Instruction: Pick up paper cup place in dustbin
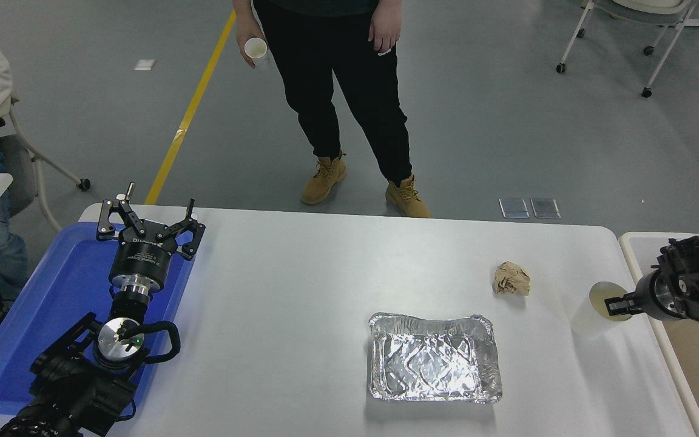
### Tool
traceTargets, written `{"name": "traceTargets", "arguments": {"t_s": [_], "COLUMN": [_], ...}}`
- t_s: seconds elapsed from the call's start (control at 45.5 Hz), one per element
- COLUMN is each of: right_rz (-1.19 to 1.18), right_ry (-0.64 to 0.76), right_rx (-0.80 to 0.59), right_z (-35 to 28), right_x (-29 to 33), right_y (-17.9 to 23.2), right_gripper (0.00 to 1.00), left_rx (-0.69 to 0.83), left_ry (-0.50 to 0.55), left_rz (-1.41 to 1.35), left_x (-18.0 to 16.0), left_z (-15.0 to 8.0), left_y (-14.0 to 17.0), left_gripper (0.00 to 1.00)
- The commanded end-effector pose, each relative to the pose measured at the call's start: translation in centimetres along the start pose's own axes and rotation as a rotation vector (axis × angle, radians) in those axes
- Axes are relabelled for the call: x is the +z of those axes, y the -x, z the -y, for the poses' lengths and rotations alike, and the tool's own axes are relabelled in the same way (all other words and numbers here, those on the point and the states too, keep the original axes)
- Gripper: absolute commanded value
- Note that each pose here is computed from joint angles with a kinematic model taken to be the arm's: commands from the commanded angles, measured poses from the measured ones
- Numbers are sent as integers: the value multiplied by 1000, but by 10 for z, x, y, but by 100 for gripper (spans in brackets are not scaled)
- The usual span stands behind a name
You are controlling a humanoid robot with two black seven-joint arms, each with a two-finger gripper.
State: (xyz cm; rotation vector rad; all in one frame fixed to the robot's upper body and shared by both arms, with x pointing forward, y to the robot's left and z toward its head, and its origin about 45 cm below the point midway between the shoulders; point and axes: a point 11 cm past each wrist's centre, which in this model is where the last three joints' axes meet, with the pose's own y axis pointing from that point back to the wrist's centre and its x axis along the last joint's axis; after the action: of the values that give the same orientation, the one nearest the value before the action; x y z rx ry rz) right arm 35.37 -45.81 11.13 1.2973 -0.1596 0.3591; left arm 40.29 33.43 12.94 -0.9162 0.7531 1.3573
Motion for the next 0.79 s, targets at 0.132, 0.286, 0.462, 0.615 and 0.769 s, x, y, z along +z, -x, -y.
{"name": "traceTargets", "arguments": {"t_s": [0.132,0.286,0.462,0.615,0.769], "right_rz": [-10,-7,17,26,23], "right_ry": [-19,-43,-74,-85,-68], "right_rx": [26,59,76,98,113], "right_z": [-6,-26,-72,-119,-162], "right_x": [-11,-14,-7,2,16], "right_y": [-17,-42,-72,-98,-113], "right_gripper": [0,0,0,0,0], "left_rx": [0,-1,0,0,0], "left_ry": [-3,-2,-1,-1,-1], "left_rz": [0,0,0,0,0], "left_x": [0,0,0,0,0], "left_z": [0,0,0,0,0], "left_y": [0,0,0,0,0], "left_gripper": [100,100,100,100,100]}}
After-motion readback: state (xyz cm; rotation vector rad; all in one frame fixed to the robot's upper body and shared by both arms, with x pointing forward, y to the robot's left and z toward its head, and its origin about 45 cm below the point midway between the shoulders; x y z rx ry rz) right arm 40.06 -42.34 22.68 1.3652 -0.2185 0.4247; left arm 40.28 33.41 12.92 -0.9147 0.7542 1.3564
